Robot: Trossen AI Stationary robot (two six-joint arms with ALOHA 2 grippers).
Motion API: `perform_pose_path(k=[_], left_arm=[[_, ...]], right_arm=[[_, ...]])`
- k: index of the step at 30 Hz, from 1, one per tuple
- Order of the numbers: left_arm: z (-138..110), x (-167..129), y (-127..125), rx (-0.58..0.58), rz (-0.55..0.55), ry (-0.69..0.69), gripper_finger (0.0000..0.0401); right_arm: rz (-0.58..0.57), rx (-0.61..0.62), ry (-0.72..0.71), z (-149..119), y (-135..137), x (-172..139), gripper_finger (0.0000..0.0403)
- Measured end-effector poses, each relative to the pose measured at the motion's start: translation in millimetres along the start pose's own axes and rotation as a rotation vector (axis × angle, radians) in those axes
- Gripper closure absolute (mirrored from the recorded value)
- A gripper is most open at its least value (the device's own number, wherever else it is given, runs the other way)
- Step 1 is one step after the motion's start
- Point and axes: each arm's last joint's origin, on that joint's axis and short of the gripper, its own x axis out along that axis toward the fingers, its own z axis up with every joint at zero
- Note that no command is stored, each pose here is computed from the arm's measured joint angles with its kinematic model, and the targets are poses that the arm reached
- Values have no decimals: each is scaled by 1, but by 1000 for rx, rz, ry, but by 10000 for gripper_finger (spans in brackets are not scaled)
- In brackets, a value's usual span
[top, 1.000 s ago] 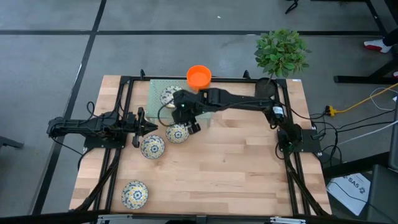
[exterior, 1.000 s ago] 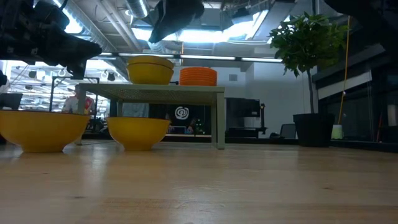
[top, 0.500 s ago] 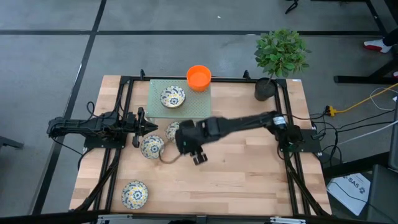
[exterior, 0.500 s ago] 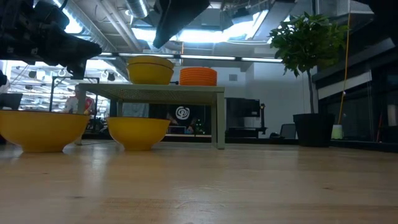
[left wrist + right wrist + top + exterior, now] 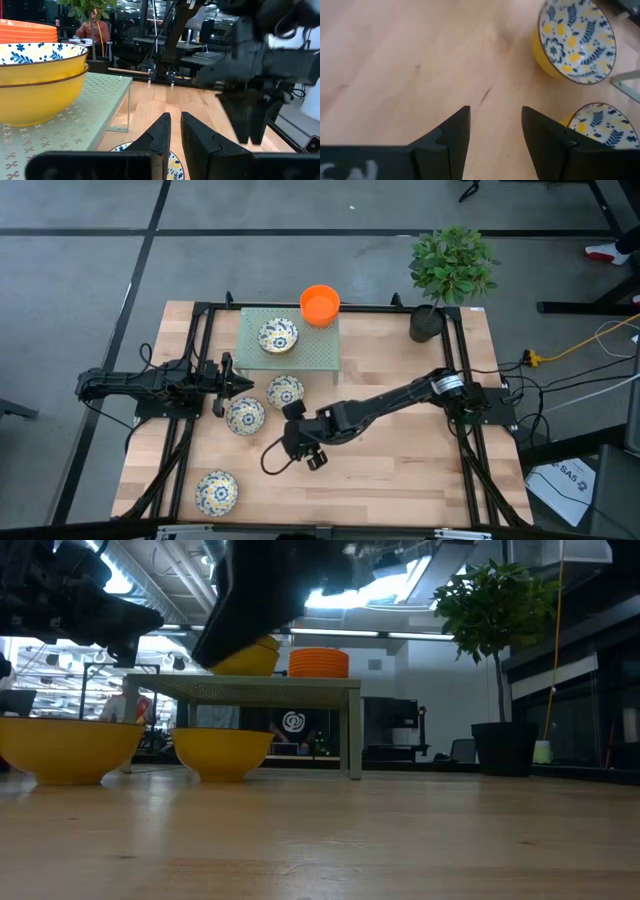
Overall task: Pick & Place Mini bowls
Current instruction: Stack the yellow bowl on top of the other yellow bowls on the shelf
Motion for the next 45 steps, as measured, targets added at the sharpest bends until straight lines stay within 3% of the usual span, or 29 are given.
perform_pose_path(k=[10, 26, 35, 39, 45], left_arm=[[0, 0, 0, 0, 0, -1, 363], [0, 0, 0, 0, 0, 0, 363], [0, 0, 0, 0, 0, -1, 363], [0, 0, 0, 0, 0, -1, 363], [0, 0, 0, 0, 0, 0, 363]], right_arm=[[-312, 81, 43, -47, -16, 44, 226], [-365, 115, 53, -72, -38, 57, 226], [-286, 109, 69, -81, -38, 70, 228], [-284, 108, 70, -82, -37, 73, 258], [-281, 102, 55, -78, -29, 72, 348]])
